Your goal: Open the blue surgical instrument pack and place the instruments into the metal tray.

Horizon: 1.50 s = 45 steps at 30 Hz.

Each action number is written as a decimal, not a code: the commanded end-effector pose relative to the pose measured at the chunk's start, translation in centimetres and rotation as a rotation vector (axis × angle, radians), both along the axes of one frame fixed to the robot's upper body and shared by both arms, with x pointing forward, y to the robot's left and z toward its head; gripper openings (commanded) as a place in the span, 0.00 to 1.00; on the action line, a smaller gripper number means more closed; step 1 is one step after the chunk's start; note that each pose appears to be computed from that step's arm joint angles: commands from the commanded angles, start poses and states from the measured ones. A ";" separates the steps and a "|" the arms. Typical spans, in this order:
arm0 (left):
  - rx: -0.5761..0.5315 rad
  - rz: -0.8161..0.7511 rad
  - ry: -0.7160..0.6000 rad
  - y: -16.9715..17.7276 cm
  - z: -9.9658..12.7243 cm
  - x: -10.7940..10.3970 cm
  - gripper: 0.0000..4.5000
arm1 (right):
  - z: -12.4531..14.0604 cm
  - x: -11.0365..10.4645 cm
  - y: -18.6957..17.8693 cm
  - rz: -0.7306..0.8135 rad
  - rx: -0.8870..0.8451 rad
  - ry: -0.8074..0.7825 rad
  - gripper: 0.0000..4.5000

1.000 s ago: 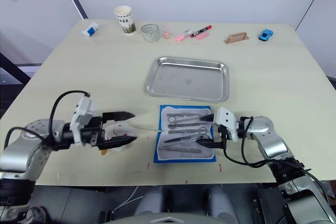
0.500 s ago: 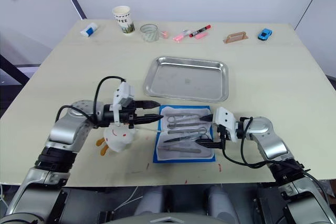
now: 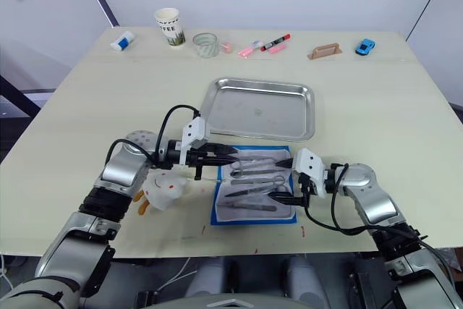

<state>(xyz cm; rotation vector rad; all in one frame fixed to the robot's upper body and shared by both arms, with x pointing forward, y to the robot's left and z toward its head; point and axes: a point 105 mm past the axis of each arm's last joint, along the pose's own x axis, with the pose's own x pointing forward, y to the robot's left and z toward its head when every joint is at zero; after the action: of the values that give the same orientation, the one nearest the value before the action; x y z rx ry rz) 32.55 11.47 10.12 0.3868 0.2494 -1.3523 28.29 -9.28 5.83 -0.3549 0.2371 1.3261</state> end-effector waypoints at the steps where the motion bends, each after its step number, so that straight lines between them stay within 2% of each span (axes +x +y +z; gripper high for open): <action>1: 0.026 -0.022 -0.055 -0.3 0.5 0.5 0.25 | -2.5 -0.7 -1.0 -0.034 -0.070 0.094 1.00; 7: 0.040 -0.013 -0.062 -0.9 0.1 1.1 0.25 | -2.5 -0.8 -1.0 -0.038 -0.070 0.097 1.00; 21: 0.150 -0.039 -0.047 -1.4 -1.2 1.8 0.25 | -2.5 -1.0 -1.0 -0.038 -0.069 0.107 1.00; 38: 0.347 -0.094 0.022 -1.1 -2.6 2.3 0.25 | -2.5 -1.0 -0.8 -0.034 -0.071 0.117 1.00; 40: 0.356 -0.096 0.032 -1.2 -2.7 2.2 0.15 | -2.5 -1.0 -0.8 -0.035 -0.070 0.119 1.00; 42: 0.375 -0.109 0.040 -1.1 -3.0 2.0 0.01 | -2.5 -1.1 -0.8 -0.036 -0.071 0.120 1.00; 45: 0.369 -0.103 0.040 -1.1 -3.0 1.9 0.01 | -2.5 -1.1 -0.8 -0.035 -0.070 0.122 1.00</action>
<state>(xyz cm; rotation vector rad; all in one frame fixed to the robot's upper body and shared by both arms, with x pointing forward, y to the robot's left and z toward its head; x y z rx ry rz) 34.77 9.35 8.97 0.6684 0.4191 -1.4409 28.14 -9.36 5.81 -0.3395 0.2621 1.3098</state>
